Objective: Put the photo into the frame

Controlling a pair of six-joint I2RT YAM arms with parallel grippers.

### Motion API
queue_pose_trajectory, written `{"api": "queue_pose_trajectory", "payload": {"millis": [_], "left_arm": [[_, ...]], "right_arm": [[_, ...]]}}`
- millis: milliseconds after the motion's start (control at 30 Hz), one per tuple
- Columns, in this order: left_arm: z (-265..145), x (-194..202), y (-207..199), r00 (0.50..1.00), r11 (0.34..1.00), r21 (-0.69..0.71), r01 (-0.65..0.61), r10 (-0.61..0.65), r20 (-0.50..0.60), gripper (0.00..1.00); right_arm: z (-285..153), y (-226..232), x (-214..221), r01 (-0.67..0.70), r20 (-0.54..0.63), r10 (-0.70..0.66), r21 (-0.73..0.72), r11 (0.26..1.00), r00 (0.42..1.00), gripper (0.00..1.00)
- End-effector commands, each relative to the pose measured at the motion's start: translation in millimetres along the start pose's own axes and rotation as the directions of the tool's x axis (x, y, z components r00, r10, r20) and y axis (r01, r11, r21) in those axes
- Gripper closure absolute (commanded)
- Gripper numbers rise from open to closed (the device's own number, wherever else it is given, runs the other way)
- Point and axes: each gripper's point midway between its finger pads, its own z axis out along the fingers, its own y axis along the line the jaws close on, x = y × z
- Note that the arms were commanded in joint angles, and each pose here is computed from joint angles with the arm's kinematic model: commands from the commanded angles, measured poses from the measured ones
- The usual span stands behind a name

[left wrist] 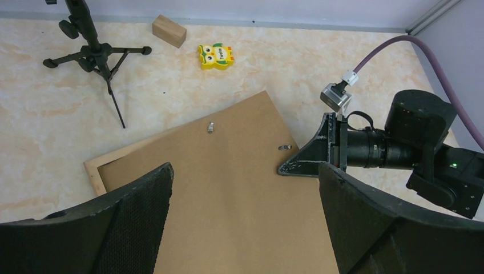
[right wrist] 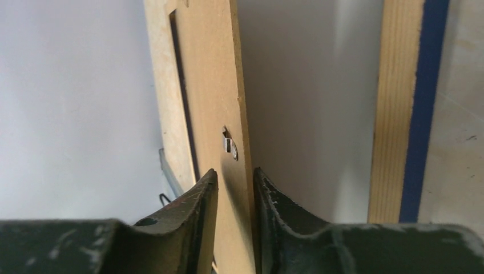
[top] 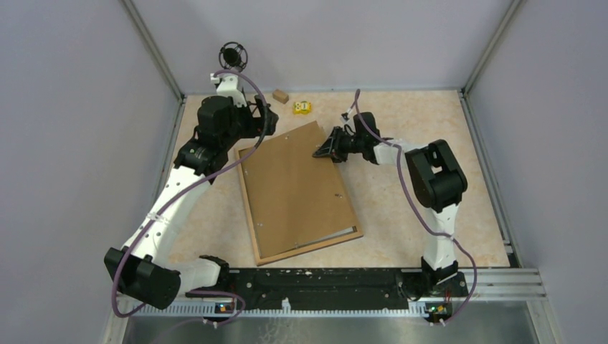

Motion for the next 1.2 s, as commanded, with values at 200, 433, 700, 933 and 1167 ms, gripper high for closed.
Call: {"api": "queue_pose_trajectory", "payload": {"millis": [200,433,700,933,1167], "left_arm": [[2,-10,-3,0.999,1.000,0.027,0.009,-0.010,0.046,0.01],[3,-9,-3,0.999,0.999,0.030,0.013,-0.014,0.040,0.01],[4,-8,-3,0.999,0.999,0.032,0.015,-0.016,0.037,0.01],[5,-7,-3,0.999,0.999,0.036,0.018,-0.020,0.033,0.01],[5,-7,-3,0.999,0.999,0.039,0.022,-0.023,0.031,0.01]], "right_arm": [[-10,32,-12,0.176,0.036,-0.183,0.136,0.975,0.983,0.58],[-9,29,-3,0.264,-0.054,-0.259,0.247,0.932,0.965,0.46],[-12,26,0,0.335,-0.095,-0.322,0.322,0.886,0.942,0.25],[-23,23,-4,0.386,-0.107,-0.375,0.394,0.834,0.921,0.14],[-33,20,-11,0.420,-0.100,-0.422,0.443,0.792,0.901,0.05]]}}
